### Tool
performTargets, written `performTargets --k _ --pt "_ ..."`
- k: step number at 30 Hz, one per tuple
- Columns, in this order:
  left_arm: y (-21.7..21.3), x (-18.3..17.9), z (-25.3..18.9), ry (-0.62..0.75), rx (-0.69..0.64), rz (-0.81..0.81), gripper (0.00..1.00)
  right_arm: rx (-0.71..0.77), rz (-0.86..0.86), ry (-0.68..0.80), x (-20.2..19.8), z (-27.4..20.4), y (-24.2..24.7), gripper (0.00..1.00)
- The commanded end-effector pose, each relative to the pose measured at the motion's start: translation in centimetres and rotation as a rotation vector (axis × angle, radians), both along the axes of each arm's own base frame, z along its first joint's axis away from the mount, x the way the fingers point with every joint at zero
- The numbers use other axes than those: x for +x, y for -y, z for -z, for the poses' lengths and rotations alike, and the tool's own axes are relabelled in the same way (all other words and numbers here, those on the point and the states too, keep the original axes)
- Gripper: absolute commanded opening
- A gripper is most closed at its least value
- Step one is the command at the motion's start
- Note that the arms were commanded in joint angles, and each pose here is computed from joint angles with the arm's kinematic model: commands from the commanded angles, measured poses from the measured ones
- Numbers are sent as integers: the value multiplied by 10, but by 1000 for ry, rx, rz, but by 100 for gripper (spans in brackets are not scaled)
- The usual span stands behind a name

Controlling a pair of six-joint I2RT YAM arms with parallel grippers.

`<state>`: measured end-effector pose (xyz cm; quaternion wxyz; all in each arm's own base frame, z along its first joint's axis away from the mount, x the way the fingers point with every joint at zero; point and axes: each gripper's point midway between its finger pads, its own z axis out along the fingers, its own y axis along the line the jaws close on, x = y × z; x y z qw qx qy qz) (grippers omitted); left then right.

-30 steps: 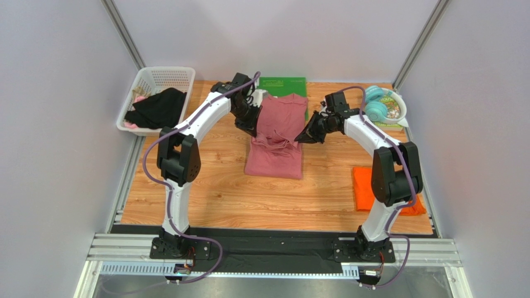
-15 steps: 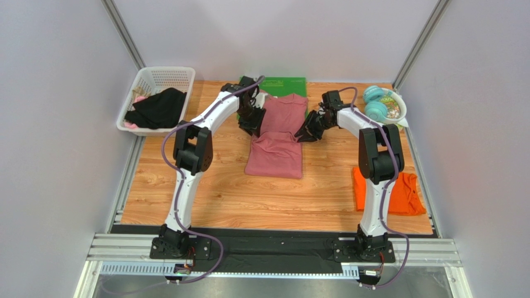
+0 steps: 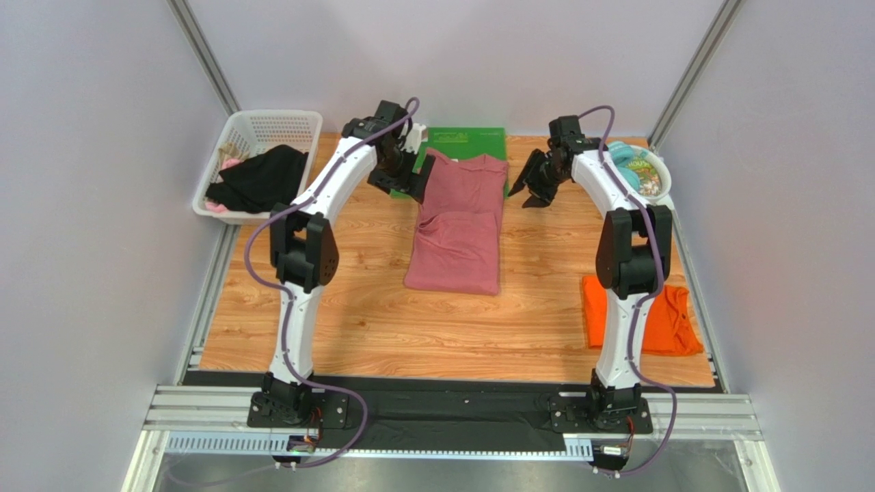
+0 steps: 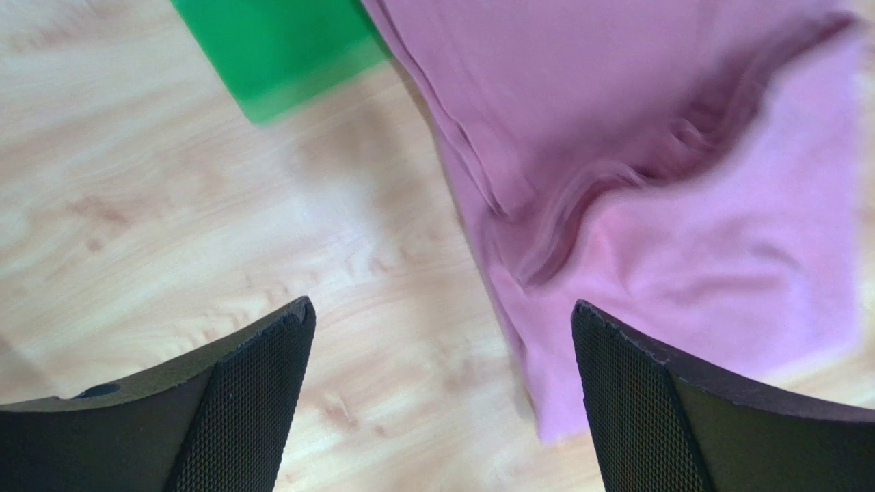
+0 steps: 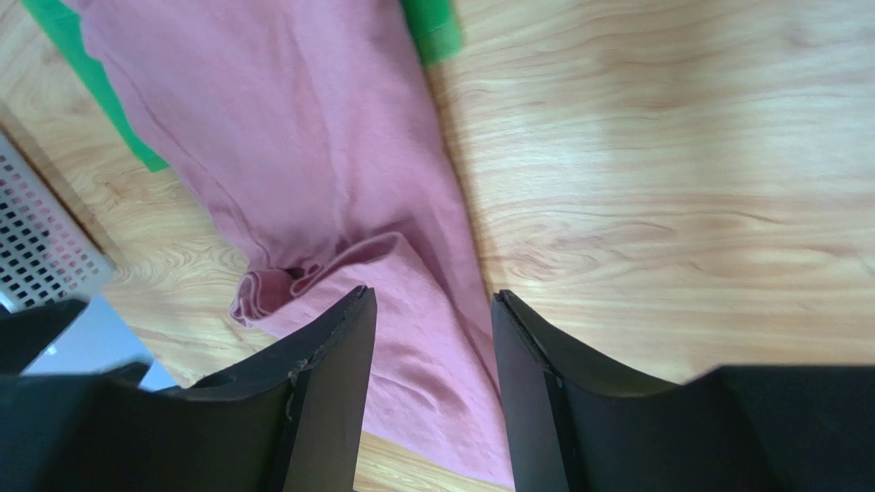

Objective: Fold and stack the t-shirts
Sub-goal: Fold the folded rectangular tshirt in 1/3 of the way

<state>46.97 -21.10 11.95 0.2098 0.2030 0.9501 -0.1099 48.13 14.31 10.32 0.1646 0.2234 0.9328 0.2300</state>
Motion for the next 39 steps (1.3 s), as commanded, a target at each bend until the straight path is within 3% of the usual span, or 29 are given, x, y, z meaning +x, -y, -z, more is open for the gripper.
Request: performTargets --k 1,2,4,5,7,8,13,17,24,28,39 --pt "22 -55 -85 45 -226 104 100 -12 -30 77 -13 -48 1 51" --pt "30 -79 -68 -39 -268 143 100 36 -85 102 -16 -51 -21 51" --pt "45 -101 -80 -28 -362 223 100 169 -191 81 -29 -57 -56 51" --pt "51 -127 -63 -115 -423 255 100 195 -234 57 -37 -55 -73 50" --pt "64 -136 -73 -37 -508 308 100 254 -285 25 -41 -49 -93 50" --pt "63 -153 -51 -86 -523 316 100 277 -310 34 -41 -48 -106 51" --pt "72 -177 -55 -15 -600 406 100 425 -382 -62 -52 -34 -142 51" --pt "62 -173 -51 113 -517 411 100 426 -439 -65 -61 -31 -166 50" --pt "61 -157 -20 146 -411 417 100 440 -470 -105 -61 -15 -190 51" --pt "65 -144 11 99 -385 398 100 490 -463 -155 -55 -2 -201 50" --pt "69 -142 28 102 -353 417 100 546 -411 -206 -24 46 -212 50"
